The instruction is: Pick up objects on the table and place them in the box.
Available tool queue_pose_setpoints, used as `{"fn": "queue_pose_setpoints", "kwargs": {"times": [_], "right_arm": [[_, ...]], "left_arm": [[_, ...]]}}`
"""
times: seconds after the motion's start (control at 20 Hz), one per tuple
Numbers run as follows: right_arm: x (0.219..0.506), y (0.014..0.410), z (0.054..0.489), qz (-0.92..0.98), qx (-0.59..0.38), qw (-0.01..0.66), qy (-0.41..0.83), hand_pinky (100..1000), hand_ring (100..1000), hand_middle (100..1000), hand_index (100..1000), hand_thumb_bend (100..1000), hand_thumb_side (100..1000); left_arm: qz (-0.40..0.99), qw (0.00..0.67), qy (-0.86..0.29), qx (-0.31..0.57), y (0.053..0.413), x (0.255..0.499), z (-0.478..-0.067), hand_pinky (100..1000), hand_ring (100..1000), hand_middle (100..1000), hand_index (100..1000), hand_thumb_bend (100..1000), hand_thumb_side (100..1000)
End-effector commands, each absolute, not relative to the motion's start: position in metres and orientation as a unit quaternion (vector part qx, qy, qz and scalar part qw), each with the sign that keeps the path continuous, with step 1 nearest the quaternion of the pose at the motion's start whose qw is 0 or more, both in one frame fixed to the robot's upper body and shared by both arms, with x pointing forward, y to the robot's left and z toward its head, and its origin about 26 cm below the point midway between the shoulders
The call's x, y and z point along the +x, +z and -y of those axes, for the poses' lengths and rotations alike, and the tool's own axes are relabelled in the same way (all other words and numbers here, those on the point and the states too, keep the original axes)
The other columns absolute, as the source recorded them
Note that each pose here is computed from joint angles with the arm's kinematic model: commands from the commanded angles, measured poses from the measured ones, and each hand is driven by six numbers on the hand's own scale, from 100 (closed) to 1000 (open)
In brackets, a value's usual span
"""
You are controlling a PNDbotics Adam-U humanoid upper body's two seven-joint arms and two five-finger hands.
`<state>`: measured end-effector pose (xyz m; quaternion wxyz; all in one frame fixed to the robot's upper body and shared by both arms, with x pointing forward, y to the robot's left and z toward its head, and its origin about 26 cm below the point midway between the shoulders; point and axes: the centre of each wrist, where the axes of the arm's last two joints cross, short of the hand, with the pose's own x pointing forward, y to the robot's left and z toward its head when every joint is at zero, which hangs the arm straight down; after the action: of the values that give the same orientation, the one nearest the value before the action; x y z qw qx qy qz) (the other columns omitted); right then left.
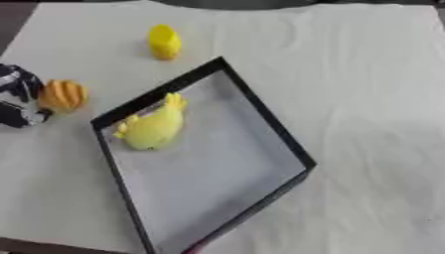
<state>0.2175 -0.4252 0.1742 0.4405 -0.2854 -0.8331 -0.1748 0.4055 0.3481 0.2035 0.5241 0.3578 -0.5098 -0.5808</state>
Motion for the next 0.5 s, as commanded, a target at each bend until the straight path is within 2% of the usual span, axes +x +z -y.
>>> {"fn": "queue_pose_setpoints", "kwargs": {"times": [0.05, 0.35, 0.5], "right_arm": [[0.217, 0.187, 0.426, 0.840, -0.291, 0.430, -0.158, 956, 1000, 664, 779, 100, 639], [0.215, 0.191, 0.430, 0.844, -0.298, 0.419, -0.151, 955, 1000, 664, 780, 100, 617], [0.214, 0.194, 0.433, 0.848, -0.303, 0.411, -0.143, 955, 1000, 665, 780, 100, 605]], "left_arm": [[0.538, 0.484, -0.570, 0.389, 0.240, 0.392, -0.353, 690, 551, 521, 628, 171, 100], [0.658, 0.368, -0.520, 0.402, 0.302, 0.348, -0.327, 688, 535, 503, 593, 110, 100], [0.714, 0.292, -0.508, 0.383, 0.336, 0.317, -0.299, 687, 532, 506, 588, 128, 100]]}}
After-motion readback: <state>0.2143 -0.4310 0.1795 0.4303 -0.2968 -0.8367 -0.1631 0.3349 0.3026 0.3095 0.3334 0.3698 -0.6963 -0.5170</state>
